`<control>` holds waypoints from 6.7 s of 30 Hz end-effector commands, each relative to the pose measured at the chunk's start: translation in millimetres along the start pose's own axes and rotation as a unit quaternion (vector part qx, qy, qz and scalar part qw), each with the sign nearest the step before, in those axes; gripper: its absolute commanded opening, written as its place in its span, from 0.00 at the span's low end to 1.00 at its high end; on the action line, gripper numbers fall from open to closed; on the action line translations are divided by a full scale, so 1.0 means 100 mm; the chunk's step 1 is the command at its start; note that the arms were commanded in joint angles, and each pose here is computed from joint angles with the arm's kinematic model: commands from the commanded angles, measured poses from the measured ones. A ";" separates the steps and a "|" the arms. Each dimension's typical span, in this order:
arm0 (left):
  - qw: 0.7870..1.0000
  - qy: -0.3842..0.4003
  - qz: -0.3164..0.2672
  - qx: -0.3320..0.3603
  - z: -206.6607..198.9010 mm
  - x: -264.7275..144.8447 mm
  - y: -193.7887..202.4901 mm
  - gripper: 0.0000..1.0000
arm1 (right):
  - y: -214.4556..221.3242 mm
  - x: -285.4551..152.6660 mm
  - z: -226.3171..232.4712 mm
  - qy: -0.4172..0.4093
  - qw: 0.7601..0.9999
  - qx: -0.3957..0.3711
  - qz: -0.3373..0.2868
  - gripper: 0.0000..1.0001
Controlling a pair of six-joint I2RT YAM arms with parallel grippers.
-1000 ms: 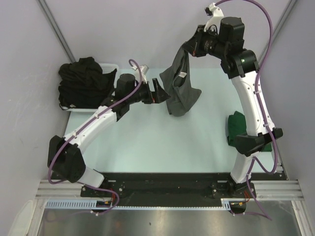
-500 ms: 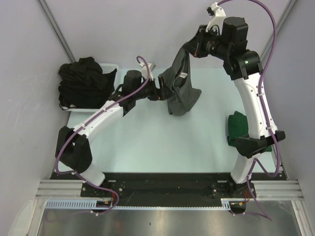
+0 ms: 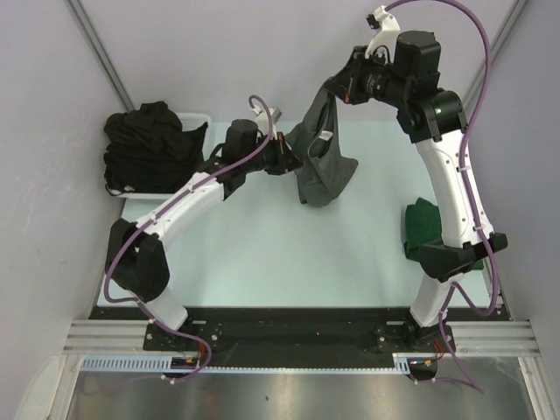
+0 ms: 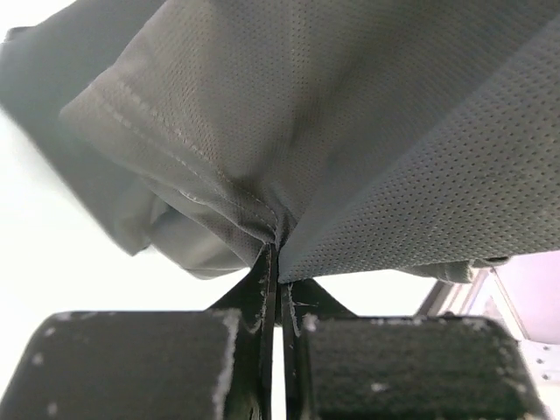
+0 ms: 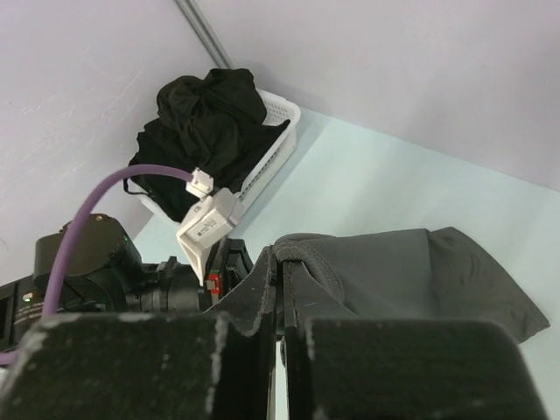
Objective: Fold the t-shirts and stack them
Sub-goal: Flatten out the tshirt
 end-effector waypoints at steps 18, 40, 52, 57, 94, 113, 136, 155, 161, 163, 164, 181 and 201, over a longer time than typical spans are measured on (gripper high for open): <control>0.938 -0.213 -0.218 0.163 -0.30 -1.29 -2.21 0.00 | 0.80 0.38 -1.02 0.125 0.990 0.020 0.063 0.45; 0.900 -0.343 -0.215 0.162 -0.06 -2.09 -2.17 0.00 | 1.67 0.57 -1.59 0.196 0.959 0.085 0.186 0.50; 0.938 -0.287 -0.143 0.134 0.16 -1.28 -1.84 0.00 | 1.66 0.54 -1.56 0.180 0.961 0.092 0.191 0.50; 0.961 -0.213 -0.140 0.111 0.07 -0.68 -1.93 0.00 | 1.63 0.46 -1.58 0.190 0.960 0.087 0.187 0.50; 0.820 -0.303 -0.416 0.250 -1.04 -2.82 -3.16 0.00 | 2.04 0.58 -1.29 0.118 0.958 0.133 0.226 0.55; 0.846 -0.281 -0.385 0.238 -0.96 -2.41 -3.08 0.00 | 2.28 0.61 -1.09 0.101 0.959 0.127 0.233 1.00; 0.850 -0.277 -0.380 0.236 -1.02 -2.64 -3.00 0.00 | 2.32 0.86 -1.26 0.084 0.951 0.210 0.209 1.00; 0.859 -0.272 -0.362 0.238 -0.98 -2.50 -2.92 0.00 | 1.63 1.13 -0.20 -0.150 0.928 0.309 0.145 1.00; 0.860 -0.268 -0.362 0.240 -1.00 -2.51 -2.92 0.00 | 1.87 1.14 -0.06 -0.180 0.911 0.329 0.172 1.00; 0.861 -0.269 -0.359 0.241 -0.98 -2.50 -2.91 0.00 | 1.91 1.13 0.00 -0.187 0.907 0.332 0.178 1.00; 0.860 -0.270 -0.358 0.243 -0.98 -2.50 -2.91 0.00 | 1.94 1.13 0.03 -0.191 0.905 0.332 0.184 0.99; 0.859 -0.285 -0.345 0.247 -0.88 -2.41 -2.88 0.00 | 1.88 0.51 0.41 -0.209 0.912 0.294 0.196 1.00; 0.866 -0.251 -0.367 0.230 -1.00 -2.36 -2.97 0.00 | 2.28 0.39 0.38 -0.181 0.917 0.258 0.244 1.00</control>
Point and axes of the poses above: each gripper's point midway between its finger pads, its own x axis out along the fingers, its own z axis along the line the jaws close on, y = z × x, the point moved 2 cm from there along -x, back along the fingers, and after that the axes turned 10 degrees about x, right-handed, at the moved point
